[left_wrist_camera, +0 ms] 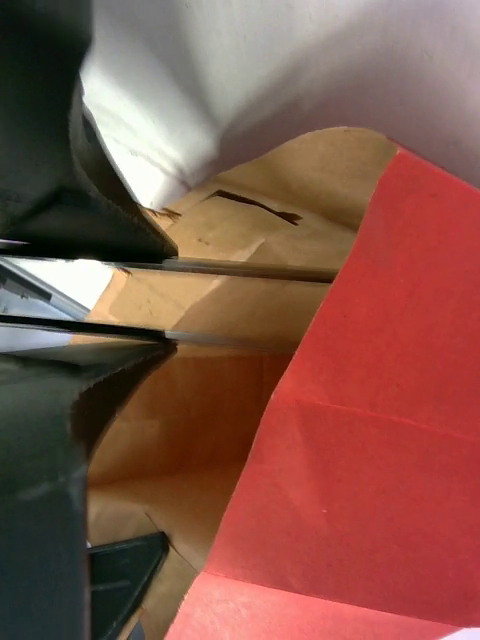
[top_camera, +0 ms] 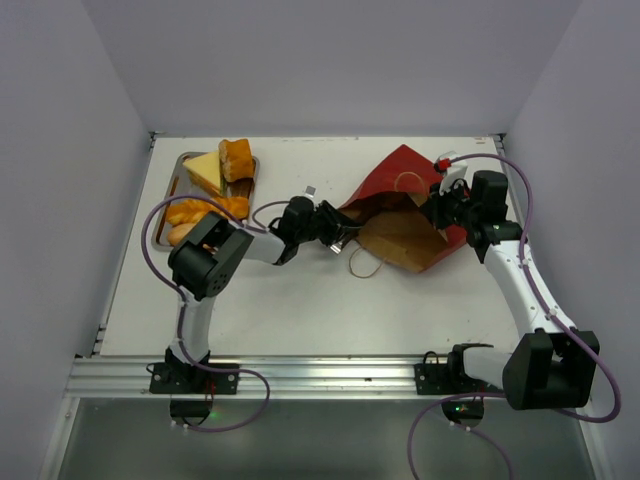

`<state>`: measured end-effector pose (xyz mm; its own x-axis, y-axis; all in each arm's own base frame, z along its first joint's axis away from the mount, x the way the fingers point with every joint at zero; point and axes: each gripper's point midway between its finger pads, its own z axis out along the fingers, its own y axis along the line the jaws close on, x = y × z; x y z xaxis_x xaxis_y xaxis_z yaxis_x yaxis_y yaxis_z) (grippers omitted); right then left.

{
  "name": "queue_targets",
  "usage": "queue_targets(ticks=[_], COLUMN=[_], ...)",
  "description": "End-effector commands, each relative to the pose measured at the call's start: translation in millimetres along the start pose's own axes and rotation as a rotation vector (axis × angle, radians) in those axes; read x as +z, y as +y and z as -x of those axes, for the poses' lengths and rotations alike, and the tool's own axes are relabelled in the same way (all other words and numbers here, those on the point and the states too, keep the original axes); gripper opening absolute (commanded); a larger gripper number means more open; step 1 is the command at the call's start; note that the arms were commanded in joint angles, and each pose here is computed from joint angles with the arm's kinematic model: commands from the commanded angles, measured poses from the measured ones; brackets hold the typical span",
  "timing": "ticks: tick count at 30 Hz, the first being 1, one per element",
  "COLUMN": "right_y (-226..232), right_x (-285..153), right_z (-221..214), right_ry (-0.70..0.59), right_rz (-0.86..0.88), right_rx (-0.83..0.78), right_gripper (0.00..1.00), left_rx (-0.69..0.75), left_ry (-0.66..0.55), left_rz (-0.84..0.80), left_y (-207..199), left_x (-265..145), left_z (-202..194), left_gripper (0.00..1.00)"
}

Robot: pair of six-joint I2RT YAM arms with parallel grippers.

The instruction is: Take the fake bread out of the paper bag

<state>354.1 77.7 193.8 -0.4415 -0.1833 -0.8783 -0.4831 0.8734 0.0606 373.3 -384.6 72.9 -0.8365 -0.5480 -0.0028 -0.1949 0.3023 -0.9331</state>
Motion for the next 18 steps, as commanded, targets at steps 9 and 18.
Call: queue_targets(ticks=[9,18], right_y=[3.0,-1.2], right_x=[-6.3,-6.4], right_z=[16.7,17.9], right_ry=[-0.045,-0.052], right_rz=[0.013,-0.012], right_rx=[-0.019,-0.018], right_gripper=[0.01,0.01], left_rx=[0.065,0.124], left_ry=[0.027,0.071], left_rz=[-0.119,-0.137], left_y=[-41.1,-42.3], left_x=[-11.5,-86.2], left_z=[-0.7,-39.9], left_gripper=[0.01,0.0])
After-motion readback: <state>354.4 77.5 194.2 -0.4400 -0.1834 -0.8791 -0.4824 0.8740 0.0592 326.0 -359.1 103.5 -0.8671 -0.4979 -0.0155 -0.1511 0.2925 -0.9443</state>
